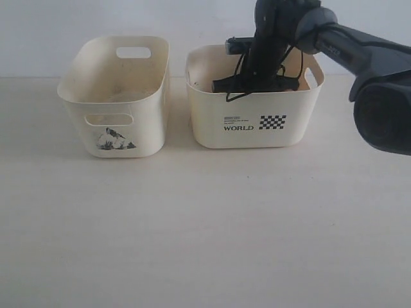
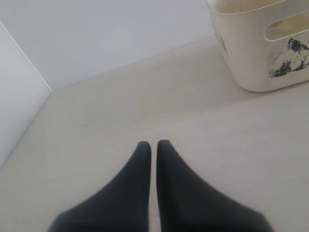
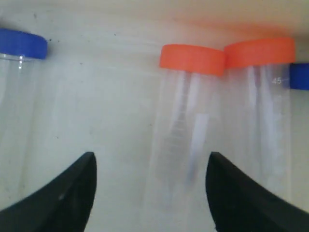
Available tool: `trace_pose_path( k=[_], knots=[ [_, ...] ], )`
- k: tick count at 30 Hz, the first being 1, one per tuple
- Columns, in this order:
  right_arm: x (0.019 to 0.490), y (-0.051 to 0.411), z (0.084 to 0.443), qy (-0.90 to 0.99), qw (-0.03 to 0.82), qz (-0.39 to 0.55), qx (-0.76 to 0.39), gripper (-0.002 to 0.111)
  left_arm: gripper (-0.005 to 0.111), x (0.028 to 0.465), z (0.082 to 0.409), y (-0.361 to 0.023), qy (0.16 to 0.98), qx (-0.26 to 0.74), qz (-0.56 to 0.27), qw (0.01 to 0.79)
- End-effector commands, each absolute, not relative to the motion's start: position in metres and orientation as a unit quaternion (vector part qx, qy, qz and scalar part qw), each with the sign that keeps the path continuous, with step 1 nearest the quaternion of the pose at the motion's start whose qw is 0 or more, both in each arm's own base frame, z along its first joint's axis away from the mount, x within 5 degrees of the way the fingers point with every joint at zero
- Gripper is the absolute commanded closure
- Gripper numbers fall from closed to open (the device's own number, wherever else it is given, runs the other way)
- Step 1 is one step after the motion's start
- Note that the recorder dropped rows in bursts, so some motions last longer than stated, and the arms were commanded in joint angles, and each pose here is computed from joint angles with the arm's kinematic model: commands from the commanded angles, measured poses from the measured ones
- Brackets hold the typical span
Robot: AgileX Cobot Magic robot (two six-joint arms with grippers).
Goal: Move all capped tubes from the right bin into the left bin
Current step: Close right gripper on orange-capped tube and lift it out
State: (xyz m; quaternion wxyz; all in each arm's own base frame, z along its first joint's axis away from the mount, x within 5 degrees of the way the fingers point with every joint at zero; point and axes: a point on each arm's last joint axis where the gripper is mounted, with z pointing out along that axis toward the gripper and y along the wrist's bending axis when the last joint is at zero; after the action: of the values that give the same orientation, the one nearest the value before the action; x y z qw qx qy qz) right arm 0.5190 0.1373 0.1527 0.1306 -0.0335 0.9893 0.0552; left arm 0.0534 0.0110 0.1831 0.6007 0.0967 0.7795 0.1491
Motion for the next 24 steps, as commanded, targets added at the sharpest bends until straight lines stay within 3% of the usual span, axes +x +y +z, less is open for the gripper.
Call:
trace_pose_path(
  k=[1, 4, 8, 10, 18, 24],
  knots=[
    [0.522, 0.136, 0.145, 0.989, 0.135, 0.049, -0.029, 0.046, 0.102, 0.053, 0.185, 0.011, 0.778, 0.093, 0.147, 0.604],
    [0.524, 0.136, 0.137, 0.989, 0.135, 0.049, -0.025, 0.049, 0.102, 0.053, 0.185, 0.011, 0.778, 0.093, 0.147, 0.604],
    [0.527, 0.137, 0.141, 0.987, 0.151, 0.054, -0.016, 0.08, 0.102, 0.053, 0.185, 0.011, 0.778, 0.093, 0.147, 0.604],
    [0.53, 0.138, 0.155, 0.983, 0.174, 0.06, -0.016, 0.107, 0.102, 0.053, 0.185, 0.011, 0.778, 0.093, 0.147, 0.604],
    [0.533, 0.141, 0.231, 0.961, 0.261, 0.09, -0.02, 0.108, 0.102, 0.053, 0.185, 0.011, 0.778, 0.093, 0.147, 0.604],
    [0.526, 0.141, 0.259, 0.952, 0.285, 0.103, -0.032, 0.108, 0.102, 0.053, 0.185, 0.011, 0.778, 0.093, 0.147, 0.604]
  ],
)
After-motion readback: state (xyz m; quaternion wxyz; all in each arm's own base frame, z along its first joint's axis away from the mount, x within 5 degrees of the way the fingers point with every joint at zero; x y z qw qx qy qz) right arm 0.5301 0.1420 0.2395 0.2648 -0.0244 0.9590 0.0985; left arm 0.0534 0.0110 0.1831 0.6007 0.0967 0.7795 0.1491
